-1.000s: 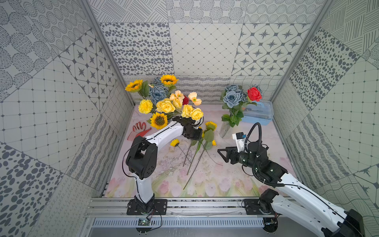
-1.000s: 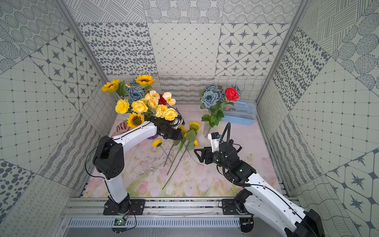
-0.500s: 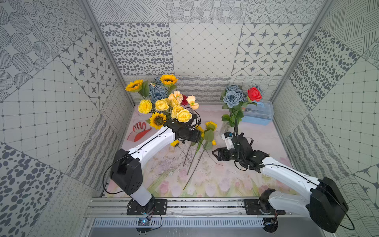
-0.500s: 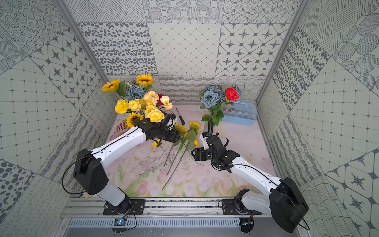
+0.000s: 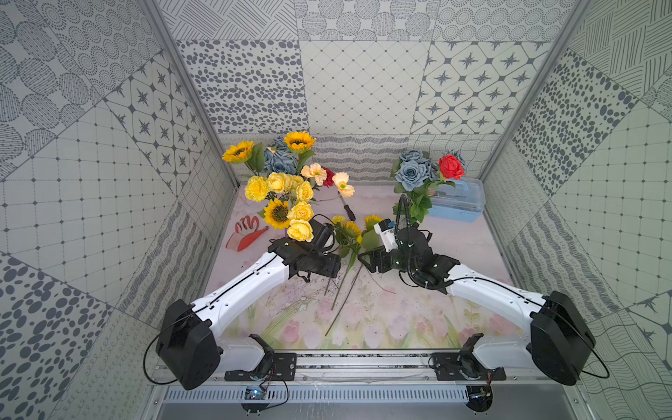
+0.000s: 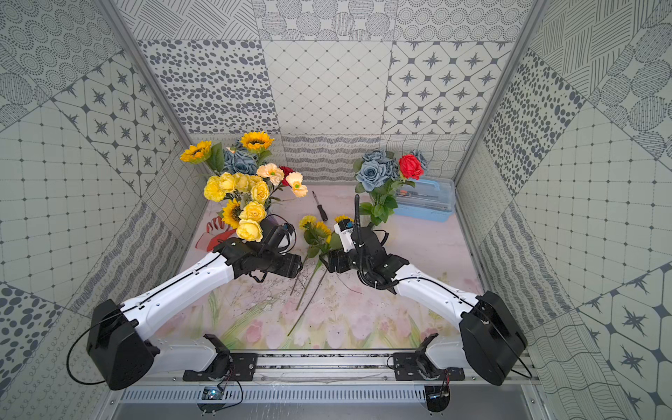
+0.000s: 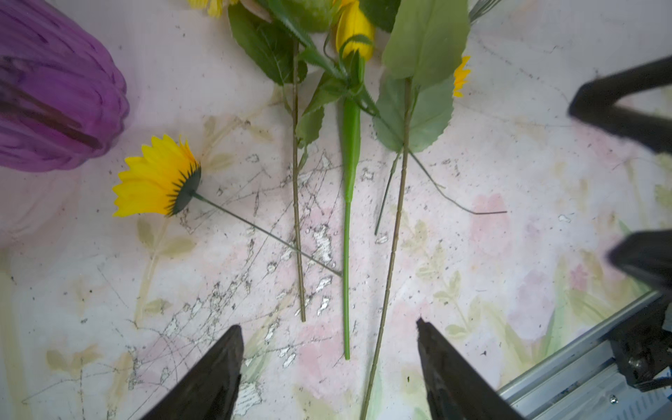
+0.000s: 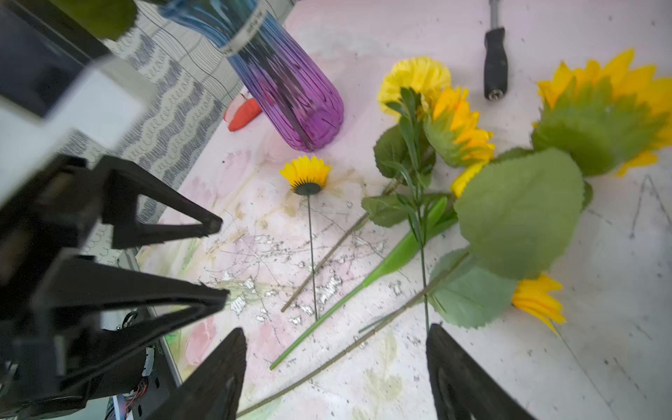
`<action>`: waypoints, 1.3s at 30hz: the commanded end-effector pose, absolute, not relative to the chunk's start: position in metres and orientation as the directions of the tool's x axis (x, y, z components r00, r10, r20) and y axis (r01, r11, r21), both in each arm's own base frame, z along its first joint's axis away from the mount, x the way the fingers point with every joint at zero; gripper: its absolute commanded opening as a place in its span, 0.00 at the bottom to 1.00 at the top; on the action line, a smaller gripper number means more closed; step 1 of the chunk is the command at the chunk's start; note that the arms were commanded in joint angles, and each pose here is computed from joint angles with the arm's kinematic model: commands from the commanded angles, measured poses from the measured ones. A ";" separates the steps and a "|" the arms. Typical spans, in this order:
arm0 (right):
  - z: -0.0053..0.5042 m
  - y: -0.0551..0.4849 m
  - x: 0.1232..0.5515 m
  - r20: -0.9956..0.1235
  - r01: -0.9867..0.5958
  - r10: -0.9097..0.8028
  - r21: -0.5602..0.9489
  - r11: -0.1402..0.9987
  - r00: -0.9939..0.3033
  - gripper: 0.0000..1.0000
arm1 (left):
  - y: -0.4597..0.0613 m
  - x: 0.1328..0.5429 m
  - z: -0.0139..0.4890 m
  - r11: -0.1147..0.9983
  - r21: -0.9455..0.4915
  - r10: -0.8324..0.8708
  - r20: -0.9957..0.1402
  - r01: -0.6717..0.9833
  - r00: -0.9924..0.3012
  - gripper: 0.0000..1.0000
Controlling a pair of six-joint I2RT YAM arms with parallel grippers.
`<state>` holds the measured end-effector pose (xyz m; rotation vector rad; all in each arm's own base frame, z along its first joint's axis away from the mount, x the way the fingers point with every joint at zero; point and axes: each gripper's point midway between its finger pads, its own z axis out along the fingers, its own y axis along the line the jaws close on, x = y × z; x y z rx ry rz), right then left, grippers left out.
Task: Pick out yellow flowers from the vase
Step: Pick up the flower from the vase.
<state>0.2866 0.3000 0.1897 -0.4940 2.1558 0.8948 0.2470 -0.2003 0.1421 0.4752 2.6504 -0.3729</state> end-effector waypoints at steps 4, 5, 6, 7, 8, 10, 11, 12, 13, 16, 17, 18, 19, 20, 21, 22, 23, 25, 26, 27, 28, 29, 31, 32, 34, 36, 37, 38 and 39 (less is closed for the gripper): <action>0.215 0.316 0.296 -0.808 -0.642 -0.062 0.416 0.644 -0.585 0.79 | -0.187 0.229 0.106 0.929 -0.159 0.251 -0.391 0.333 -0.886 0.78; 0.213 0.316 0.295 -0.807 -0.643 -0.065 0.416 0.643 -0.587 0.78 | -0.186 0.227 0.101 0.932 -0.155 0.248 -0.384 0.327 -0.890 0.79; 0.211 0.317 0.295 -0.805 -0.644 -0.070 0.416 0.642 -0.589 0.78 | -0.184 0.226 0.095 0.936 -0.150 0.243 -0.374 0.317 -0.895 0.79; 0.209 0.318 0.294 -0.804 -0.646 -0.076 0.413 0.642 -0.590 0.79 | -0.183 0.226 0.090 0.940 -0.145 0.240 -0.365 0.310 -0.900 0.79; 0.210 0.319 0.292 -0.806 -0.651 -0.080 0.410 0.639 -0.587 0.79 | -0.182 0.225 0.085 0.943 -0.141 0.237 -0.356 0.303 -0.904 0.79; 0.212 0.321 0.289 -0.809 -0.661 -0.090 0.404 0.633 -0.580 0.78 | -0.180 0.220 0.078 0.949 -0.129 0.231 -0.341 0.289 -0.911 0.79; 0.214 0.321 0.288 -0.814 -0.666 -0.091 0.399 0.631 -0.574 0.79 | -0.178 0.217 0.076 0.950 -0.119 0.232 -0.342 0.287 -0.910 0.79; 0.216 0.320 0.287 -0.817 -0.669 -0.092 0.395 0.630 -0.570 0.79 | -0.175 0.214 0.075 0.954 -0.108 0.227 -0.351 0.280 -0.909 0.79; 0.217 0.319 0.286 -0.819 -0.668 -0.091 0.392 0.633 -0.566 0.79 | -0.171 0.212 0.077 0.958 -0.098 0.218 -0.365 0.270 -0.905 0.80; 0.217 0.314 0.283 -0.825 -0.667 -0.090 0.381 0.640 -0.557 0.79 | -0.153 0.210 0.090 0.976 -0.078 0.147 -0.445 0.202 -0.884 0.81; 0.216 0.313 0.283 -0.826 -0.668 -0.090 0.380 0.640 -0.556 0.79 | -0.147 0.210 0.099 0.980 -0.084 0.117 -0.489 0.181 -0.864 0.81; 0.215 0.312 0.282 -0.826 -0.668 -0.091 0.380 0.640 -0.557 0.79 | -0.141 0.211 0.107 0.983 -0.091 0.086 -0.532 0.158 -0.842 0.81; 0.215 0.311 0.280 -0.825 -0.669 -0.092 0.381 0.638 -0.558 0.79 | -0.134 0.212 0.118 0.985 -0.107 0.051 -0.584 0.139 -0.810 0.82; 0.213 0.311 0.280 -0.823 -0.667 -0.091 0.384 0.638 -0.561 0.79 | -0.129 0.213 0.131 0.983 -0.128 0.018 -0.638 0.129 -0.770 0.83; 0.213 0.310 0.279 -0.822 -0.667 -0.090 0.386 0.637 -0.562 0.79 | -0.125 0.214 0.142 0.981 -0.146 -0.004 -0.684 0.131 -0.730 0.84; 0.212 0.310 0.278 -0.823 -0.668 -0.088 0.388 0.635 -0.561 0.79 | -0.121 0.216 0.158 0.978 -0.157 -0.023 -0.738 0.139 -0.674 0.84; 0.211 0.310 0.278 -0.823 -0.668 -0.087 0.389 0.634 -0.562 0.79 | -0.115 0.219 0.171 0.978 -0.158 -0.042 -0.782 0.134 -0.622 0.85; 0.210 0.310 0.277 -0.822 -0.668 -0.082 0.394 0.631 -0.563 0.79 | -0.107 0.224 0.196 0.981 -0.125 -0.028 -0.850 0.150 -0.526 0.86; 0.209 0.311 0.277 -0.821 -0.668 -0.083 0.397 0.629 -0.565 0.79 | -0.104 0.228 0.207 0.984 -0.103 -0.021 -0.878 0.145 -0.478 0.87; 0.210 0.311 0.276 -0.821 -0.670 -0.081 0.399 0.627 -0.565 0.79 | -0.101 0.231 0.215 0.987 -0.072 -0.001 -0.896 0.143 -0.443 0.87; 0.210 0.311 0.276 -0.821 -0.671 -0.080 0.400 0.624 -0.565 0.79 | -0.098 0.236 0.224 0.990 -0.039 0.019 -0.915 0.135 -0.403 0.87; 0.211 0.311 0.275 -0.824 -0.674 -0.077 0.400 0.621 -0.561 0.79 | -0.097 0.240 0.232 0.992 -0.005 0.043 -0.930 0.129 -0.365 0.88; 0.213 0.310 0.273 -0.829 -0.676 -0.070 0.401 0.618 -0.556 0.79 | -0.099 0.250 0.243 0.990 0.048 0.085 -0.951 0.131 -0.296 0.89; 0.214 0.308 0.273 -0.831 -0.676 -0.066 0.400 0.618 -0.552 0.79 | -0.101 0.255 0.248 0.989 0.072 0.104 -0.959 0.129 -0.264 0.89; 0.215 0.307 0.271 -0.835 -0.679 -0.063 0.398 0.617 -0.547 0.79 | -0.105 0.266 0.257 0.986 0.100 0.126 -0.971 0.134 -0.204 0.91; 0.215 0.305 0.269 -0.835 -0.680 -0.065 0.397 0.616 -0.547 0.79 | -0.105 0.280 0.260 0.985 0.114 0.137 -0.973 0.127 -0.184 0.91; 0.216 0.304 0.269 -0.836 -0.681 -0.065 0.396 0.616 -0.545 0.79 | -0.104 0.287 0.261 0.986 0.101 0.124 -0.975 0.129 -0.182 0.91; 0.217 0.304 0.267 -0.837 -0.682 -0.064 0.396 0.615 -0.544 0.80 | -0.104 0.293 0.261 0.987 0.089 0.113 -0.977 0.137 -0.180 0.91; 0.217 0.302 0.267 -0.838 -0.681 -0.062 0.395 0.617 -0.542 0.79 | -0.104 0.299 0.262 0.987 0.082 0.106 -0.980 0.141 -0.170 0.91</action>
